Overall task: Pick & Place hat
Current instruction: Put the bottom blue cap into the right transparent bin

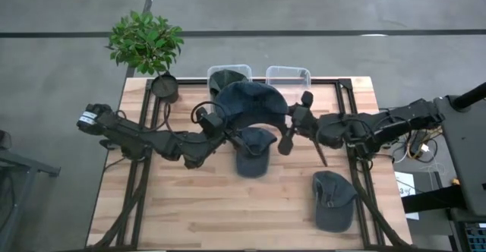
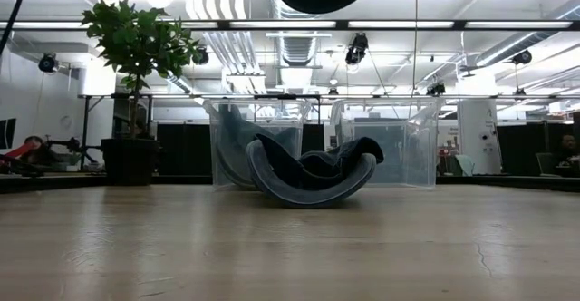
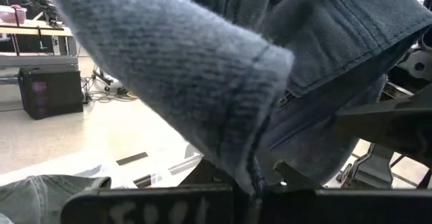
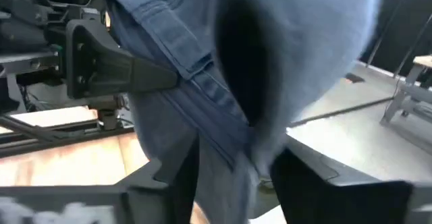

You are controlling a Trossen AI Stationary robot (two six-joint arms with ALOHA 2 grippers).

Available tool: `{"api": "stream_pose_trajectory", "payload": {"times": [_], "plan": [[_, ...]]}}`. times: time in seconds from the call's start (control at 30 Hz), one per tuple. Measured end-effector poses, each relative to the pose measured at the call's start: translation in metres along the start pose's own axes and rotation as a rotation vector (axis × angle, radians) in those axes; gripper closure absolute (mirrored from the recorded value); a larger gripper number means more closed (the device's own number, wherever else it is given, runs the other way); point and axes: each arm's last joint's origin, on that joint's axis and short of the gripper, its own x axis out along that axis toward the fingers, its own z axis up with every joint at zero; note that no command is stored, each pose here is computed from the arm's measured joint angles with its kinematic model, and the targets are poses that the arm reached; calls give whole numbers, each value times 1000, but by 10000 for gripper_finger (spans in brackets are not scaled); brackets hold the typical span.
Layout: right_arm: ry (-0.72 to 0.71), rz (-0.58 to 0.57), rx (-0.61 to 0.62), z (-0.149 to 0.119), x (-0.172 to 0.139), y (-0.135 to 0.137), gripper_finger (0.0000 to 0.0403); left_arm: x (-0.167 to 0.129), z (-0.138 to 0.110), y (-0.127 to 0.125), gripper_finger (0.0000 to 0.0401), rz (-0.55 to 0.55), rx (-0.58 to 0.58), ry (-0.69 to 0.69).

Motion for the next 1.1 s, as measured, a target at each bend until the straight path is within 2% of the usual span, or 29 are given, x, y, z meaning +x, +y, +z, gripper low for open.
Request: {"api": "stream_pose_trajectory", "payload": {"times": [0.1,0.23,0.27,0.63,0.83,1.0,1.1], "plan": [[34,-8,-24,4,5,3,294,0,0,0,398,0,1,0],[50,-11,-51,10,8,6,376,0,0,0,398,-1,3,2],[50,-12,-52,11,8,6,384,0,0,0,398,-1,2,2],[43,-21,-37,19,-2,-3,394,-1,0,-1,357,-31,3,8],[35,-116,-34,23,-12,-15,394,-6,5,-3,340,-153,-8,29],[74,-162,49,22,-22,-35,394,-18,6,-7,336,-279,11,66],[131,-107,157,21,-32,-52,394,-27,2,-7,336,-306,85,107]]}}
